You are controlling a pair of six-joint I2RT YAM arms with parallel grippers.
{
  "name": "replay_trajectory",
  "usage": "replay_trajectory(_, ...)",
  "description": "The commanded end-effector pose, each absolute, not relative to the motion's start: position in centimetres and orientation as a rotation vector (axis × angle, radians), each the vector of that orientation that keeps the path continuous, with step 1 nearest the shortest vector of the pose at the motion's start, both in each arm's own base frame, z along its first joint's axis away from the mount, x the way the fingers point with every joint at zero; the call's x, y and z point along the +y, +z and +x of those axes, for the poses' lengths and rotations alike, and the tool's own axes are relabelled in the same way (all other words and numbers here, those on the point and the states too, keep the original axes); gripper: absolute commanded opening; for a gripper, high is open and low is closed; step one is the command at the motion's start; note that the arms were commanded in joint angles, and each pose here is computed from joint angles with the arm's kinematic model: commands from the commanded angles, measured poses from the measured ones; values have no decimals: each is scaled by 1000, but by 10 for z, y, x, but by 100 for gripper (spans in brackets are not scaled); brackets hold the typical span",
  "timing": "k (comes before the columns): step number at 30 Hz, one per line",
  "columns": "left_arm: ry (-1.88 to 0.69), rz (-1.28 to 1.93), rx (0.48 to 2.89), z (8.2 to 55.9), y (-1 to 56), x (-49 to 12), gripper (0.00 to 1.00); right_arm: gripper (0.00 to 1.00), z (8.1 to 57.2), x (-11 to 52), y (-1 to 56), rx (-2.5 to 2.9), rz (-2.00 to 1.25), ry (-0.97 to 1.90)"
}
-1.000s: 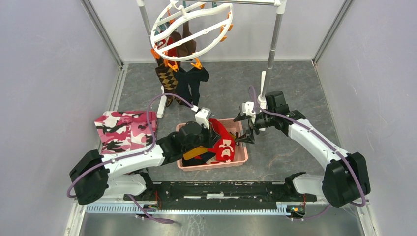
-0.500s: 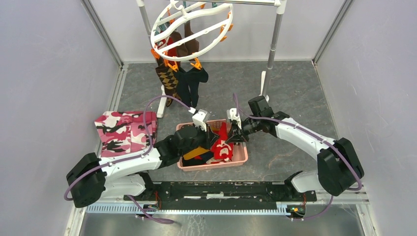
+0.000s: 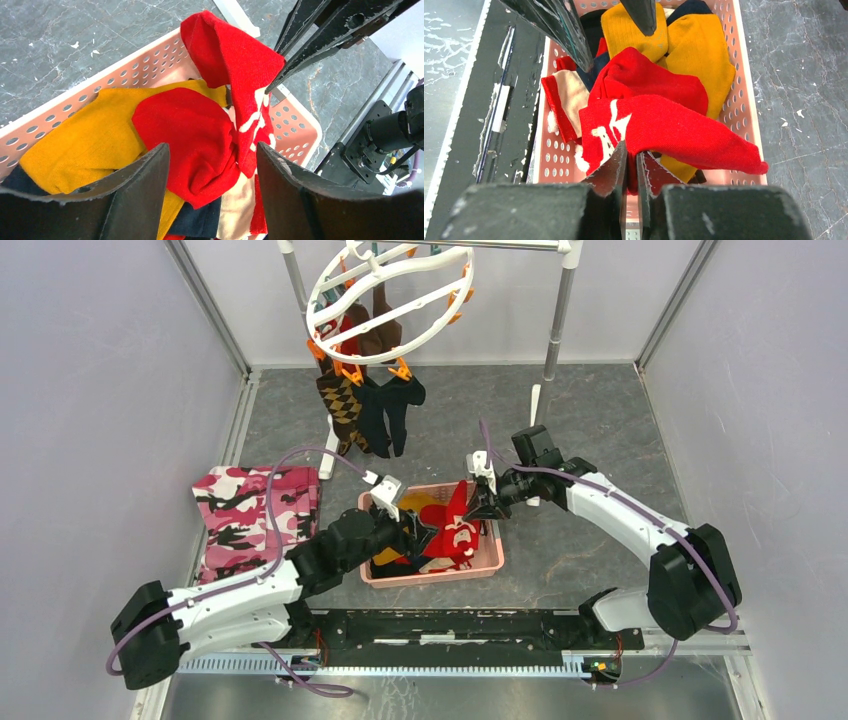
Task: Clip the socks to the hanger
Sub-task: Pick up the sock from the bin.
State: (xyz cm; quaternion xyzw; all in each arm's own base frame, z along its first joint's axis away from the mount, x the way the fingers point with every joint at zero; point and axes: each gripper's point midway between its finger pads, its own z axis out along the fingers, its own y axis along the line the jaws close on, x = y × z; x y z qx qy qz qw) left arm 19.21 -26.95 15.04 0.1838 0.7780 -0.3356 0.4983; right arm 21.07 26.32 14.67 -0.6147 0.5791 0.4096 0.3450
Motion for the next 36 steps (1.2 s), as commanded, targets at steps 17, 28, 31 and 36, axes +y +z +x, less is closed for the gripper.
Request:
replay_trajectory(17,-1070,642,1569,164,198,-294,75,12,204,255,211,1332,-1508,1169)
replay_trajectory(28,-1217,566,1522,162,214,-302,77,12,202,252,230,1302,-1469,1194)
replay_trajectory(31,-1261,574,1566,162,206,-306,77,12,203,251,229,1308,-1464,1191)
replay_trajectory(36,-1315,580,1622,163,192,-310,76,13,205,250,229,1314,-1452,1198)
